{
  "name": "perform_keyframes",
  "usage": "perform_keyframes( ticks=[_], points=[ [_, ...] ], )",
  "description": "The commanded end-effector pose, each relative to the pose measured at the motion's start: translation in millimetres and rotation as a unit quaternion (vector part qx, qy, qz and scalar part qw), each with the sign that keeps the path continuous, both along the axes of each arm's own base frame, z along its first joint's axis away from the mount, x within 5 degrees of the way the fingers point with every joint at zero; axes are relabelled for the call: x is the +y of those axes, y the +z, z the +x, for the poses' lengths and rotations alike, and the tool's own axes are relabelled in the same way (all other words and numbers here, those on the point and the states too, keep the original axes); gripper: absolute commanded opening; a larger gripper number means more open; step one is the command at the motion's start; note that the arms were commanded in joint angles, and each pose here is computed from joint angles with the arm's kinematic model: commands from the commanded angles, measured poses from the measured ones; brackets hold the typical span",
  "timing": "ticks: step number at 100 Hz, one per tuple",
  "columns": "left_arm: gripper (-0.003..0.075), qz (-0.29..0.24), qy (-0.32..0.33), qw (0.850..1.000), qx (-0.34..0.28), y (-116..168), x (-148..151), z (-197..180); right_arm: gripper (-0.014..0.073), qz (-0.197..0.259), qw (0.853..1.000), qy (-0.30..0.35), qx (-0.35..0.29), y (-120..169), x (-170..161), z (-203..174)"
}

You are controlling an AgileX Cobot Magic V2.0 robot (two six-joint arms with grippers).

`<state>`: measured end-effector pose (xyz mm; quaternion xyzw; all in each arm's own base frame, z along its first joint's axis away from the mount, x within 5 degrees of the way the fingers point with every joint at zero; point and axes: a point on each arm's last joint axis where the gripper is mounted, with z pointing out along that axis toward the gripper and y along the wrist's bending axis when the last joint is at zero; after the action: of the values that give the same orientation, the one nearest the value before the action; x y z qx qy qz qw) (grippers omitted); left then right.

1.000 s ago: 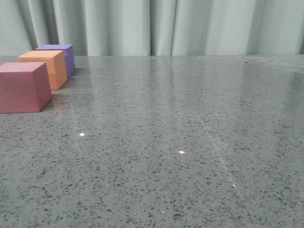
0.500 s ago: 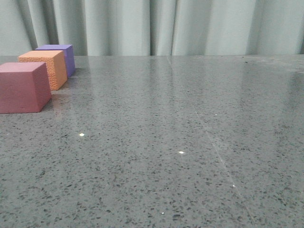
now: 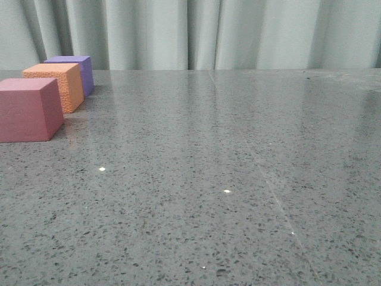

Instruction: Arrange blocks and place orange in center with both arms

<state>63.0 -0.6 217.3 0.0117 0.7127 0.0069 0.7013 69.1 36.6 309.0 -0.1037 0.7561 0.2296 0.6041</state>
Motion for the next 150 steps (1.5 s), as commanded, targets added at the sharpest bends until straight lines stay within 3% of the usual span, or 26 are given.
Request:
perform_keyframes(
  ticks=[1, 15, 113, 137, 150],
  points=[
    [-0.0019, -0.009, 0.016, 0.998, -0.064, 8, 2, -4, -0.0120, 0.014, 0.999, 0.007, -0.048, 14, 1, 0],
    [-0.0019, -0.025, 0.028, 0.998, -0.057, -10, 3, -9, -0.0120, 0.014, 0.999, 0.007, -0.048, 14, 1, 0],
    [-0.0019, -0.024, 0.037, 0.997, -0.061, -9, 4, -9, -0.0120, 0.014, 0.999, 0.007, -0.048, 14, 1, 0],
    [-0.0019, -0.024, 0.037, 0.997, -0.061, -9, 4, -9, -0.0120, -0.002, 1.000, 0.005, -0.027, -4, 3, 3],
    [-0.0019, -0.024, 0.037, 0.997, -0.061, -9, 4, -9, -0.0120, -0.011, 0.999, -0.028, -0.015, -15, -2, 7]
  ],
)
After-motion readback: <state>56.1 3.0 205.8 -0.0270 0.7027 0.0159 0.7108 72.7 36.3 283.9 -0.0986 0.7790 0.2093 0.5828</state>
